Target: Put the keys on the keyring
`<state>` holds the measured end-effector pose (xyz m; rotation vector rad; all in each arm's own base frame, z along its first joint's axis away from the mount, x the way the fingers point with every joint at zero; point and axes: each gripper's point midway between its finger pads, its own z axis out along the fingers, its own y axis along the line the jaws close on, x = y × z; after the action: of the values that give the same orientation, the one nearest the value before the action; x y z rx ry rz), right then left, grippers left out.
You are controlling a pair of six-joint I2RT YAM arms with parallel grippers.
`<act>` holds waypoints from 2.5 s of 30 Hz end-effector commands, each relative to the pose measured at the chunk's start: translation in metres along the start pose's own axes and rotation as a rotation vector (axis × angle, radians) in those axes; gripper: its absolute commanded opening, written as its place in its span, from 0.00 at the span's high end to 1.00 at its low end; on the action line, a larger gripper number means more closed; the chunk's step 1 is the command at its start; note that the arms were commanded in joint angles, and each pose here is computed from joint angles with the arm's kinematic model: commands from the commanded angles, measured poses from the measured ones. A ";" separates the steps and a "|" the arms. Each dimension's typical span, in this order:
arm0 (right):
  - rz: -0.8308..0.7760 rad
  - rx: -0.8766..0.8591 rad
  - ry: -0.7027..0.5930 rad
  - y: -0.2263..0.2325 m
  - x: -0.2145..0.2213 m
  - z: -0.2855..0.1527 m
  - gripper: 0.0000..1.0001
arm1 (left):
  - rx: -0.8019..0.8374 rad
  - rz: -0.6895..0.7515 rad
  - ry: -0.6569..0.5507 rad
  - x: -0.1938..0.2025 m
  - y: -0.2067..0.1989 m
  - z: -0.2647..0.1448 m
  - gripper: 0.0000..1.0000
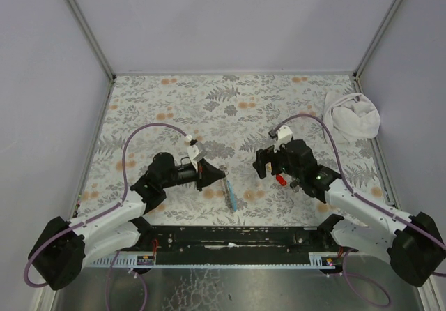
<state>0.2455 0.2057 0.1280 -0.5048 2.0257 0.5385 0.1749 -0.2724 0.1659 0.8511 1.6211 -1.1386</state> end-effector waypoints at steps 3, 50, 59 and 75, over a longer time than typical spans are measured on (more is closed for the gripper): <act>0.086 0.255 0.173 -0.034 0.009 0.006 0.01 | 0.003 0.045 -0.046 -0.020 -0.001 0.003 1.00; 0.207 0.396 0.471 -0.044 0.073 0.031 0.62 | -0.003 0.033 -0.035 -0.017 0.001 0.004 1.00; 0.119 0.474 0.474 -0.063 0.072 0.040 0.51 | 0.002 0.034 -0.036 -0.017 0.000 0.003 1.00; 0.143 0.367 0.558 -0.056 0.097 0.049 0.27 | 0.011 0.035 -0.041 -0.018 -0.002 0.002 1.00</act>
<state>0.2622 0.1671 0.0105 -0.2946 2.6316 0.0410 0.1758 -0.2729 0.1643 0.8500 1.6291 -1.1377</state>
